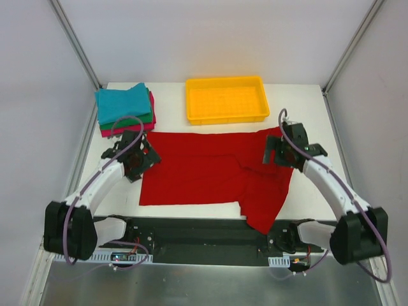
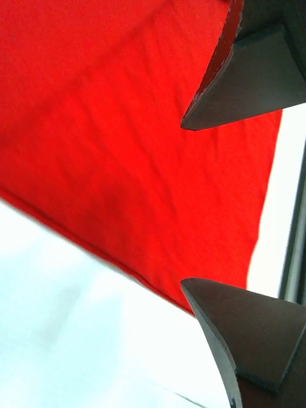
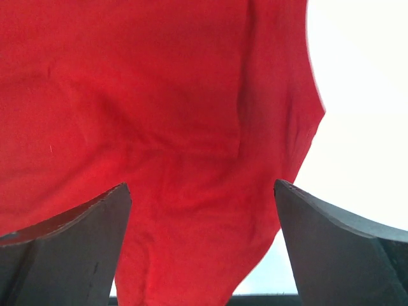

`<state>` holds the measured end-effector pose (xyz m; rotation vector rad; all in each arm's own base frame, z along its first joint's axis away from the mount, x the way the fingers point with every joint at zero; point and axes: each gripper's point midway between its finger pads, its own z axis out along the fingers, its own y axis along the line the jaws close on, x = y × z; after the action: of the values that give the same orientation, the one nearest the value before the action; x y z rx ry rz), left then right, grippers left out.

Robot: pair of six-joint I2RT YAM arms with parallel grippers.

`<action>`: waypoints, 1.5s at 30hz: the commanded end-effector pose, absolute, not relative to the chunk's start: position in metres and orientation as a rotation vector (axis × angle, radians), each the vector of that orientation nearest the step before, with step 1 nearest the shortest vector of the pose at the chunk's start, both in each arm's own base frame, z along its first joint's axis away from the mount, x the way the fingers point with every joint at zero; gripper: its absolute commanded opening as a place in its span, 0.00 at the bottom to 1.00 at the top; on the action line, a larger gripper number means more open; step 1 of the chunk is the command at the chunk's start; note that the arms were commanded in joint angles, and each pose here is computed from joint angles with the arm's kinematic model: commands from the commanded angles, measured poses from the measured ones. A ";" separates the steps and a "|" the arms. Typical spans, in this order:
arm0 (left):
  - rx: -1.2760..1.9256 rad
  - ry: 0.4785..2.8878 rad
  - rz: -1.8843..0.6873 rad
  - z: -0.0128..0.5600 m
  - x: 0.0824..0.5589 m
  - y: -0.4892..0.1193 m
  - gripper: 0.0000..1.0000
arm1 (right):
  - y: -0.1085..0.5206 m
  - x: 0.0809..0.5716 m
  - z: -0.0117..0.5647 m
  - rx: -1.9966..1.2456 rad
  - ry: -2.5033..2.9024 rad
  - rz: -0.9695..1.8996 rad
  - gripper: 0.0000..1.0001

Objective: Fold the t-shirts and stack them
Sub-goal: Fold the flattened tshirt in 1/3 of the way, then grap the side of the flattened tshirt closest away from the robot with both arms

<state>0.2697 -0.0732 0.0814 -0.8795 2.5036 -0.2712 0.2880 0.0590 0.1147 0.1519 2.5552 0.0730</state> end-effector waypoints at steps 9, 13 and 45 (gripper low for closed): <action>-1.348 2.506 -0.063 0.028 0.129 -0.037 0.89 | 0.075 0.201 0.093 0.136 2.559 0.172 0.96; -1.374 2.527 -0.044 0.023 0.125 -0.038 0.66 | 0.073 0.195 0.089 0.119 2.564 0.168 0.96; -1.301 2.501 -0.043 0.012 0.155 -0.038 0.00 | 0.102 0.137 0.083 -0.209 2.713 0.246 0.96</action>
<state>0.1536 -0.0443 0.0122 -1.3467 2.4996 -0.0935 0.1545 0.0938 0.0743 -0.0876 2.6671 0.2564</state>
